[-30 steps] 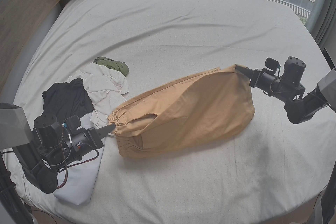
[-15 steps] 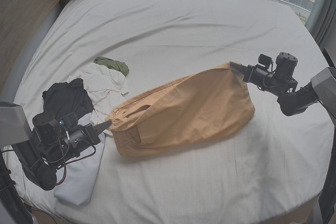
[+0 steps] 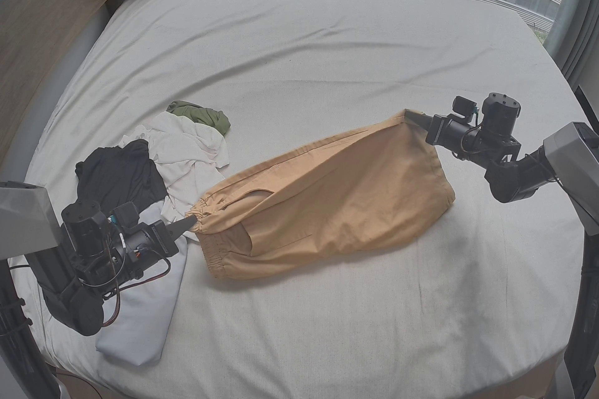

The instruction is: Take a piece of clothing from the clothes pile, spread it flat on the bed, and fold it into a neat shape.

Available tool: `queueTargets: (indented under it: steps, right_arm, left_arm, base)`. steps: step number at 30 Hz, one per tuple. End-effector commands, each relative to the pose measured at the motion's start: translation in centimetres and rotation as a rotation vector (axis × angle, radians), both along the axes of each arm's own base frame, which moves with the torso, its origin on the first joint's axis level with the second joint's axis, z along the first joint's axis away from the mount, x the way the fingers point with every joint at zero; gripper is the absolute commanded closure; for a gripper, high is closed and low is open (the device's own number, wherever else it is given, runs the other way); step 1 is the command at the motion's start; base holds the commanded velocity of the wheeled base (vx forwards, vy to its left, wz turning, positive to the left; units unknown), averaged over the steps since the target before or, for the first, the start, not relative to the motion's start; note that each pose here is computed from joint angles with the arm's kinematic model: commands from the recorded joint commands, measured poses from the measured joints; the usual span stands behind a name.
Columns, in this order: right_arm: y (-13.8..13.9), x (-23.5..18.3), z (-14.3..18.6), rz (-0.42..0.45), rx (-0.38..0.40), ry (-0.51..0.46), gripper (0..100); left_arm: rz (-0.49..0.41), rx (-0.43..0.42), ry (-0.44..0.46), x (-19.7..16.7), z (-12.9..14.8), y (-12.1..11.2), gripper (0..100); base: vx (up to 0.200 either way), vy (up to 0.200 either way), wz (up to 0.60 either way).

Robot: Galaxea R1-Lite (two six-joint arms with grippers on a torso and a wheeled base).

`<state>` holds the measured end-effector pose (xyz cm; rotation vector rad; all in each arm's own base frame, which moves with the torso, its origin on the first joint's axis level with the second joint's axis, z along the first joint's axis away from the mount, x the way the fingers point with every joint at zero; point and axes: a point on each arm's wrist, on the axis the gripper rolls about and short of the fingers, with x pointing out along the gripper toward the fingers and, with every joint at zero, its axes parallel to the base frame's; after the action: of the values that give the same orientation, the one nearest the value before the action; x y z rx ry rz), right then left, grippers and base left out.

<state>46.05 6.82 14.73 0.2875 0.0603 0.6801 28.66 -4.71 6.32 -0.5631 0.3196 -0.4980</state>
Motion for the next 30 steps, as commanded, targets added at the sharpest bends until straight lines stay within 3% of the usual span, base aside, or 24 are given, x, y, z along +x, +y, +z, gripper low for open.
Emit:
queueTargets:
  steps: [1,8,9,11,12,21,30]
  right_arm:
    - [0.1,0.4,-0.3,0.001,0.0,0.001,100]
    - [0.2,0.4,-0.3,0.002,0.0,-0.001,100]
    - [0.2,0.4,-0.3,0.002,0.001,-0.002,100]
    - [0.2,0.5,-0.2,0.002,0.001,-0.005,100]
    - [0.2,0.6,-0.2,0.002,0.001,-0.007,0]
    - [0.7,2.0,-0.3,-0.074,0.011,-0.046,0]
    - [0.6,-0.9,1.4,-0.071,0.011,-0.028,0]
  left_arm:
    - [0.0,0.001,0.008,0.0,-0.2,0.0,100]
    - [0.0,0.001,0.009,0.1,-0.3,0.0,100]
    - [0.0,0.001,0.009,0.1,-0.3,0.0,0]
    - [0.002,0.001,0.006,0.2,-0.3,0.0,0]
    - [0.002,0.001,0.008,0.2,-0.3,0.0,0]
    - [0.062,0.006,-0.018,1.5,-0.4,0.3,0]
    - [0.037,-0.015,-0.064,0.8,1.4,-0.1,0]
  base:
    - [0.0,0.0,0.0]
    - [0.0,0.0,0.0]
    - [0.0,0.0,0.0]
    - [0.0,0.0,0.0]
    - [0.0,0.0,0.0]
    - [0.0,0.0,0.0]
    - [0.0,0.0,0.0]
